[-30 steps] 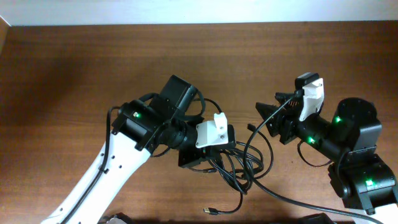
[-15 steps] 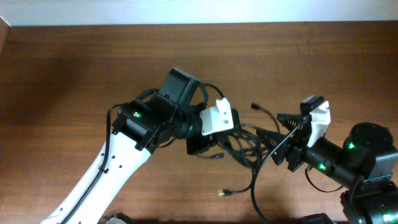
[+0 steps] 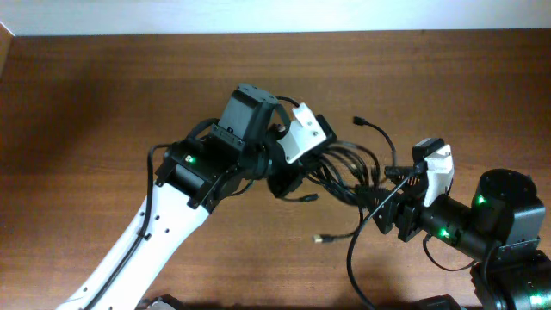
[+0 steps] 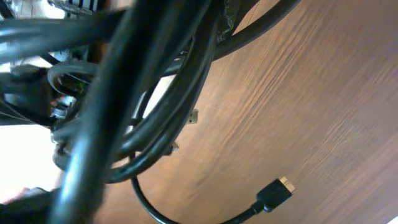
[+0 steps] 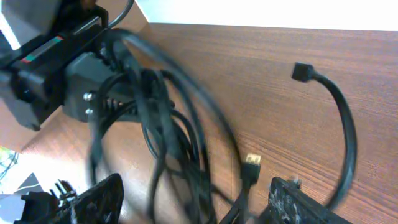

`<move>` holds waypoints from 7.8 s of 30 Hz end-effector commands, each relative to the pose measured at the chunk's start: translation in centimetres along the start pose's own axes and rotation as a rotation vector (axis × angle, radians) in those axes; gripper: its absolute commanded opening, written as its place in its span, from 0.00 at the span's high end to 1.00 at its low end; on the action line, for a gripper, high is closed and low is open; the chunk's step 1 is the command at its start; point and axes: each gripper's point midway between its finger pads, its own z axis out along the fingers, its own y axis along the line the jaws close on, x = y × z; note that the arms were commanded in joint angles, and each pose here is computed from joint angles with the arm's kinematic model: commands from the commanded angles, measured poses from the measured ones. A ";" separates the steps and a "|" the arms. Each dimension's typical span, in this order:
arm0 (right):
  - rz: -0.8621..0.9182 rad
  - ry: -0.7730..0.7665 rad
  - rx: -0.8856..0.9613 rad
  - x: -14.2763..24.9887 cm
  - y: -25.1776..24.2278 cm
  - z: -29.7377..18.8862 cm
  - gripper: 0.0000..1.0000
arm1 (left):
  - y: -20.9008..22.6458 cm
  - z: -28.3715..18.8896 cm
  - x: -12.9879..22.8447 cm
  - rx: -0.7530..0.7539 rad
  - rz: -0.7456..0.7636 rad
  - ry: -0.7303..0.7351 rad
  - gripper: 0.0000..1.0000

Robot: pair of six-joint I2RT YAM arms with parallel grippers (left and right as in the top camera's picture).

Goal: Untangle cables

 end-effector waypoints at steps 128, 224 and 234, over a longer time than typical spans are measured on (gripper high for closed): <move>0.633 -0.186 -0.157 -7.2 0.8 1.4 0.96 | -3.0 -4.7 -2.4 0.114 -0.235 -0.139 0.01; 0.436 -0.077 0.072 -3.9 -4.0 4.6 0.32 | 2.2 -4.6 -3.2 0.283 -0.856 -0.163 1.00; 0.451 -0.051 0.083 -3.2 -4.1 4.6 0.32 | 4.1 -4.3 -2.7 0.170 -0.874 -0.179 1.00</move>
